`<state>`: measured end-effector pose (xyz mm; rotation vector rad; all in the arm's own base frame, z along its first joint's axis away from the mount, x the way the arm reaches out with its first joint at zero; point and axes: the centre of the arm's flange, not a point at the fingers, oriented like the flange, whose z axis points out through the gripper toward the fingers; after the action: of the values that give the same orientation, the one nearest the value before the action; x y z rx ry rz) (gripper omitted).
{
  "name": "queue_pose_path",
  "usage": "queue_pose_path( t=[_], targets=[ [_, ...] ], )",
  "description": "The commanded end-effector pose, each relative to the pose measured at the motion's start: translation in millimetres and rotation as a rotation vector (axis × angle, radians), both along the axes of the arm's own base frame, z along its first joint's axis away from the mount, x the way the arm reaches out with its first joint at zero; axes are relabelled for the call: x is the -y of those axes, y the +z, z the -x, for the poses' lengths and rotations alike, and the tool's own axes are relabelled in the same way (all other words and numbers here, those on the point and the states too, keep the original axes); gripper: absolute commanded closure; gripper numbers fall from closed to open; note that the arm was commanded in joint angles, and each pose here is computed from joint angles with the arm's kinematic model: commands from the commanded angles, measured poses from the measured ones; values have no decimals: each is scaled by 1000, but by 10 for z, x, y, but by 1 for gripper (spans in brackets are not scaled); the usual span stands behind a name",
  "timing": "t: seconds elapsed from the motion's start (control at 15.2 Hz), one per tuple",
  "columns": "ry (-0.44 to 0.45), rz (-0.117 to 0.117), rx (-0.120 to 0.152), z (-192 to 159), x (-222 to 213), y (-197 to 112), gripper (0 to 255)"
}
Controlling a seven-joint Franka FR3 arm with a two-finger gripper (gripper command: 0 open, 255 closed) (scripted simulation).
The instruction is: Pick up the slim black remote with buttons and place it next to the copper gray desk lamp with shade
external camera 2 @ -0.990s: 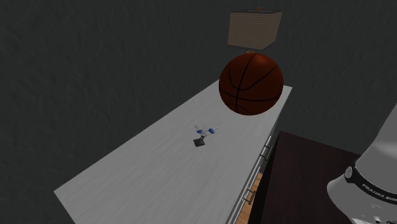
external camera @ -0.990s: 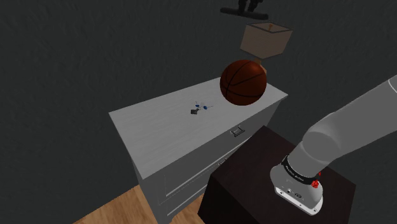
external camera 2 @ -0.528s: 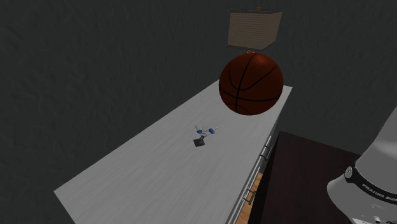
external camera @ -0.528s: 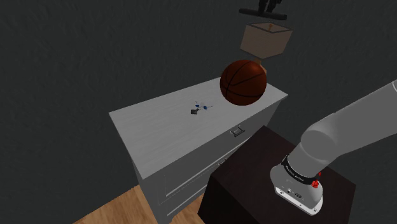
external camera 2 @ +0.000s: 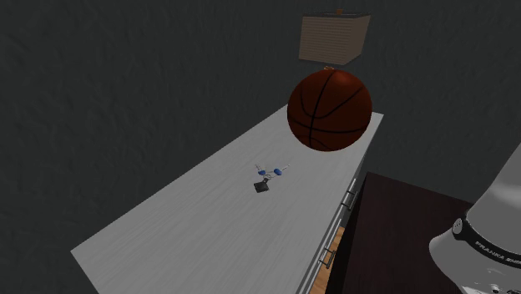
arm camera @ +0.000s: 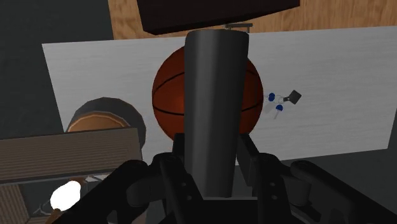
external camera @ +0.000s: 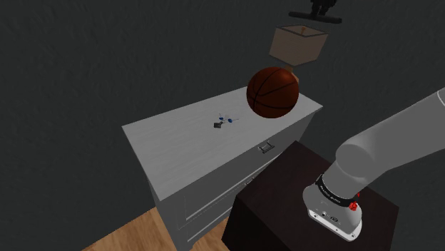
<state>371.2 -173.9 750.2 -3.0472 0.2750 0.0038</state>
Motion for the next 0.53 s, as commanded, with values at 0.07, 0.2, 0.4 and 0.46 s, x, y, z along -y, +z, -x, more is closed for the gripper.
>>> queue_pose_path(
  t=[0.07, 0.2, 0.4, 0.46],
  targets=[
    [2, 0, 0, 125, 375, 30, 255],
    [2, 0, 0, 198, 629, 30, 255],
    [2, 0, 0, 307, 1010, 30, 255],
    [2, 0, 0, 343, 1137, 30, 255]
  ],
)
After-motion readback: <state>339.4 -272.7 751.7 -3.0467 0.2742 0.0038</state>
